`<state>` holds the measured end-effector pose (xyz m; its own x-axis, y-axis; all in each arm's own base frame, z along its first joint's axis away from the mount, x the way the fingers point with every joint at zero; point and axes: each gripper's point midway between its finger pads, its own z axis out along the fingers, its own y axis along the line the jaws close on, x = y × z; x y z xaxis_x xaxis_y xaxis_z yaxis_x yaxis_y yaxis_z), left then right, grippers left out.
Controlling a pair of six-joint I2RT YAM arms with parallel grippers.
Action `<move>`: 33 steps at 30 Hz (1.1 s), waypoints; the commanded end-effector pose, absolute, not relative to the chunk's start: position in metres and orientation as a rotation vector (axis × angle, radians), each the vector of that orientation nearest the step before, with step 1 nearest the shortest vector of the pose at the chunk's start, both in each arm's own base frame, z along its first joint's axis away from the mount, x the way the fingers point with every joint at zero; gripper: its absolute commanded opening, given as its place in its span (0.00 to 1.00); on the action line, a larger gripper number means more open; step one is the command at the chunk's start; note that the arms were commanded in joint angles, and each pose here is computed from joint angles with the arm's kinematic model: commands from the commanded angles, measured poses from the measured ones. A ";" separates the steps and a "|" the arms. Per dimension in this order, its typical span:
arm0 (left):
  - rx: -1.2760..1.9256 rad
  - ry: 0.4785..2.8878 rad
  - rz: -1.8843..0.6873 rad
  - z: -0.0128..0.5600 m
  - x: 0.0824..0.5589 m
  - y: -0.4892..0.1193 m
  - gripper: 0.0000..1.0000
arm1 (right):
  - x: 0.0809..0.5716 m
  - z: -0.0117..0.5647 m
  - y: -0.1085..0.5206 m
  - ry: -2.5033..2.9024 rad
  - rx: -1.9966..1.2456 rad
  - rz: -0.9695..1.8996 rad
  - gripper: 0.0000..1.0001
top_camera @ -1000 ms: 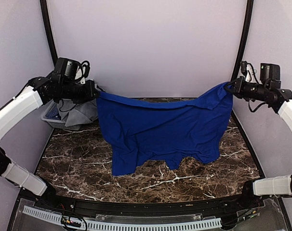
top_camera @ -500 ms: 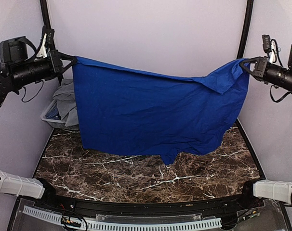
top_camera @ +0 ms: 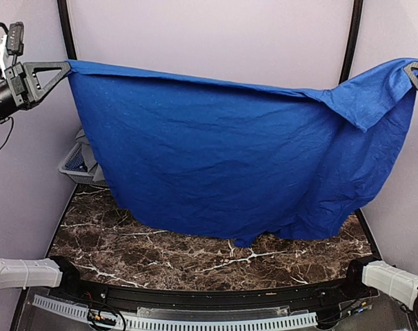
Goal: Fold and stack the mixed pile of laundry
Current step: Flatten out the crumpled T-shirt at the center of the board.
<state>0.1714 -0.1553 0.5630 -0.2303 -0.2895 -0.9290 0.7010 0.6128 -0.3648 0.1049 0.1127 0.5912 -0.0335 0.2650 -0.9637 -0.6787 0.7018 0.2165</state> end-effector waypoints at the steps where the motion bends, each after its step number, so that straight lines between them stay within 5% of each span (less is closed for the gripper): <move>1: 0.449 1.459 -1.021 0.589 0.145 -0.159 0.00 | 0.072 0.625 0.111 1.312 -0.391 0.773 0.00; 7: 0.476 1.420 -1.051 0.601 0.144 -0.164 0.00 | 0.071 0.640 0.101 1.288 -0.339 0.714 0.00; 13: 0.374 1.575 -0.984 0.567 0.204 -0.177 0.00 | 0.157 0.599 0.085 1.438 -0.191 0.644 0.00; 33: 0.044 2.349 -0.573 0.186 0.441 -0.229 0.00 | 0.455 0.264 0.078 2.060 0.069 0.596 0.00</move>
